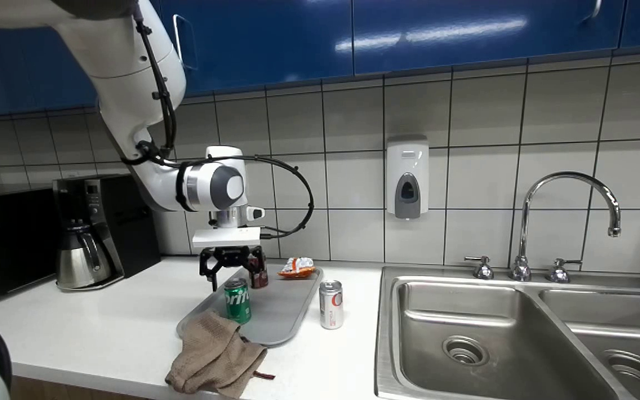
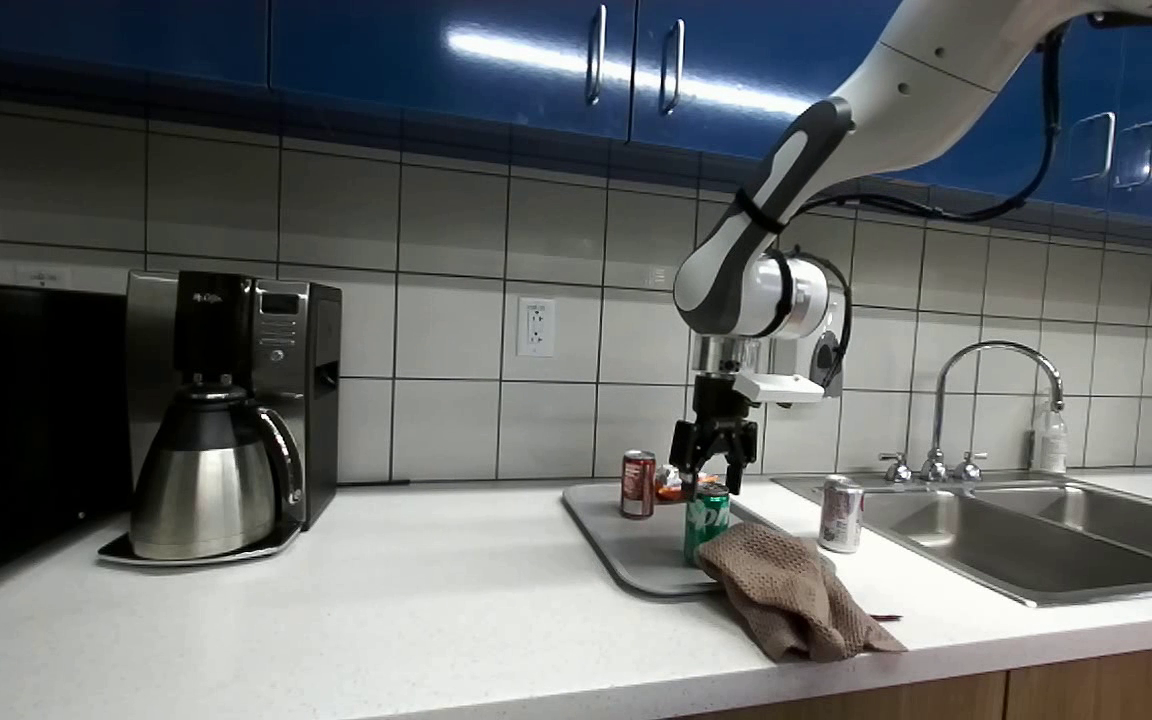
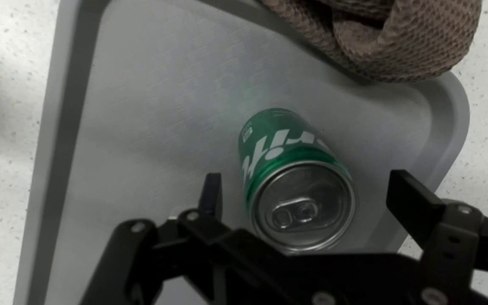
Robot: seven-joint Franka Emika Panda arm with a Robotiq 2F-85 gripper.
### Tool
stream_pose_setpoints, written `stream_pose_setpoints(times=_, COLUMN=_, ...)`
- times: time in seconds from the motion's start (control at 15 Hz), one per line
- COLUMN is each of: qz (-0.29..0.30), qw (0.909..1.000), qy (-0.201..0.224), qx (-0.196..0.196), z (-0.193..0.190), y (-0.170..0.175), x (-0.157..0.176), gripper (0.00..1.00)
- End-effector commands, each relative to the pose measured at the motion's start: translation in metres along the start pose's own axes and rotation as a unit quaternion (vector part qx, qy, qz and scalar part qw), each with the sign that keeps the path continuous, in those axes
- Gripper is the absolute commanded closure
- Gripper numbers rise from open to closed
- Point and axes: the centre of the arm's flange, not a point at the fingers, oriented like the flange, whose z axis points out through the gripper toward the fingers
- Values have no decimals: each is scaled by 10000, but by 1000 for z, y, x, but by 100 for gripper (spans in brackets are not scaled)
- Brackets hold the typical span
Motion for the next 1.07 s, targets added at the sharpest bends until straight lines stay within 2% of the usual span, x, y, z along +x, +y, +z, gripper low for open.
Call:
stream_pose_setpoints(times=0.0, qz=-97, qw=9999, qy=-18, qx=-74, z=5, y=0, x=2, gripper=0)
stream_pose_setpoints(times=1.0, qz=-130, qw=9998, qy=-28, qx=-129, z=23, y=3, x=10, gripper=0)
